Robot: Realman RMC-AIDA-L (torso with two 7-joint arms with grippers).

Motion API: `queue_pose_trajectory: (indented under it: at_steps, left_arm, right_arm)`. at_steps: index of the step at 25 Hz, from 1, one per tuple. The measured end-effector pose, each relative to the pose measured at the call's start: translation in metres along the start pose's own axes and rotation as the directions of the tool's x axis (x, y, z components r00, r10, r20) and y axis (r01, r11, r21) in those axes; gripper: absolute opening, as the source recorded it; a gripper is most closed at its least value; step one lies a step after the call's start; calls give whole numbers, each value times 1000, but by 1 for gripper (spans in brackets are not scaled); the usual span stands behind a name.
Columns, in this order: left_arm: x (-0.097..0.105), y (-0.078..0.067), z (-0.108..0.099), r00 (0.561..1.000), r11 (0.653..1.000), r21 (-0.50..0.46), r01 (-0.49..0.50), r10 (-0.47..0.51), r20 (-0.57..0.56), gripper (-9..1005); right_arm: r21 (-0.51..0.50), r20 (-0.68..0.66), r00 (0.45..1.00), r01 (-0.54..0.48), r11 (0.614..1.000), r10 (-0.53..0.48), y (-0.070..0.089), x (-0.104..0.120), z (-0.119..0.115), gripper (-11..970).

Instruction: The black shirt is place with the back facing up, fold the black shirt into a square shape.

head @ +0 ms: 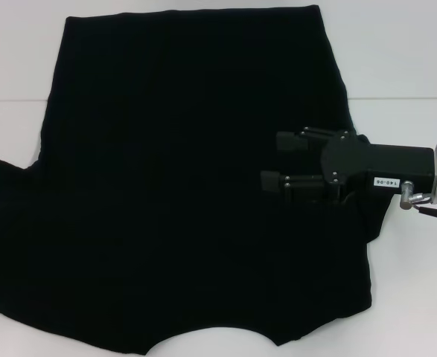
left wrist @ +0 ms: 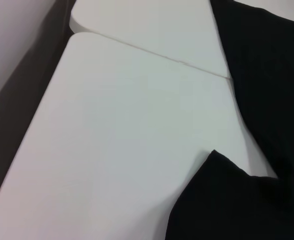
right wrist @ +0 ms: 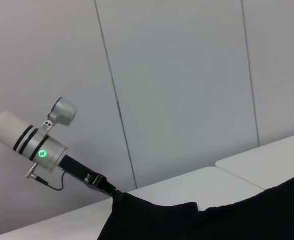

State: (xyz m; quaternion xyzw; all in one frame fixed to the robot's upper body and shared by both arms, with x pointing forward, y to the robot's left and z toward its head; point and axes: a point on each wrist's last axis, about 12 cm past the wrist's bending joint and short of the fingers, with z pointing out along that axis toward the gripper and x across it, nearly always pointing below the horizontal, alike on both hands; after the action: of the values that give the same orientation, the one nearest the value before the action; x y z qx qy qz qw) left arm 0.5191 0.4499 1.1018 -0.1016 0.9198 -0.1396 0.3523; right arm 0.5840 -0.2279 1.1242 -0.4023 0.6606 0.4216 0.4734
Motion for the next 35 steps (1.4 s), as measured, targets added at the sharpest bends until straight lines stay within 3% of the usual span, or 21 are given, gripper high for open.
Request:
queue_pose_trajectory:
  at_steps: [22, 35]
  left_arm:
    - [-5, -19, 4, 997, 994, 95, -56, 62, -54, 0]
    - [-19, -45, 16, 985, 972, 175, -156, 166, -48, -1]
  right_arm:
    - [10, 7, 1000, 6, 1000, -6, -1, -1, -1, 914]
    - [14, 11, 1000, -3, 1000, 3, 0, 1, -4, 914]
